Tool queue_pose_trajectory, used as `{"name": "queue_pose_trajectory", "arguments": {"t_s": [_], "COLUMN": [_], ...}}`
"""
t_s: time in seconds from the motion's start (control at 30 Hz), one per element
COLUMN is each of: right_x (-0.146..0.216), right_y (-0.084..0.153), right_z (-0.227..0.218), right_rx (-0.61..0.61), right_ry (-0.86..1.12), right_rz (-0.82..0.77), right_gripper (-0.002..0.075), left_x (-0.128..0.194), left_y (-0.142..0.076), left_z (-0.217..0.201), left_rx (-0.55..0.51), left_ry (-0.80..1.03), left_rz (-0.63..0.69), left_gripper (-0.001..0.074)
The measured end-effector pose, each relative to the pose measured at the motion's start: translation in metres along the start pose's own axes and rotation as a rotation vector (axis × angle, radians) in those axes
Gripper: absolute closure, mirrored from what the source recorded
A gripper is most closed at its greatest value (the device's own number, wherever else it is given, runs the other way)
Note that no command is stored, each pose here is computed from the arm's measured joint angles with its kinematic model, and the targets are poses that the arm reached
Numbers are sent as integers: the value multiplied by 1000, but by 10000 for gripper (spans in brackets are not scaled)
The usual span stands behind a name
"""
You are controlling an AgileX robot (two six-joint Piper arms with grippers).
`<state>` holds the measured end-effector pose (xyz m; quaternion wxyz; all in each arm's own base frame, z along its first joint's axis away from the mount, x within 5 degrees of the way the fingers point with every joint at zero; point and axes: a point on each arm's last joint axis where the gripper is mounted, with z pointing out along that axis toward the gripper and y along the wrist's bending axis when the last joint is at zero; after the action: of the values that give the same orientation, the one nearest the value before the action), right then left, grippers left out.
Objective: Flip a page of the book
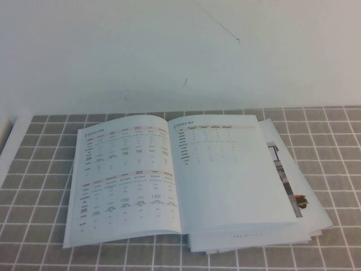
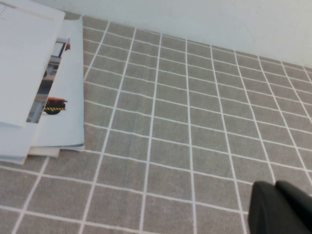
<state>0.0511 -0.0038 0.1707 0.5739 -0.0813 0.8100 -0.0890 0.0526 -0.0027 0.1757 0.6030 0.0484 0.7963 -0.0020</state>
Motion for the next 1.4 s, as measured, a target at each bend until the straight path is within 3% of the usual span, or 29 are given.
{"name": "queue_pose_trajectory", "arguments": {"t_s": [0.47, 0.87, 1.4], "right_x": [-7, -26, -33], "right_y": [-1, -5, -6], "right_z": [1, -4, -6], "right_rx": [19, 59, 74], "right_ry": [-95, -316, -395], "right_rz": [-6, -7, -8], "right_gripper": [729, 729, 729], "left_x": [-1, -25, -27], "left_y": [1, 0, 0], "left_z": [0, -3, -4], "left_rx": [-8, -17, -16], "left_ry": [-9, -294, -311], "left_rz": [27, 79, 76], "left_gripper": [739, 739, 739]}}
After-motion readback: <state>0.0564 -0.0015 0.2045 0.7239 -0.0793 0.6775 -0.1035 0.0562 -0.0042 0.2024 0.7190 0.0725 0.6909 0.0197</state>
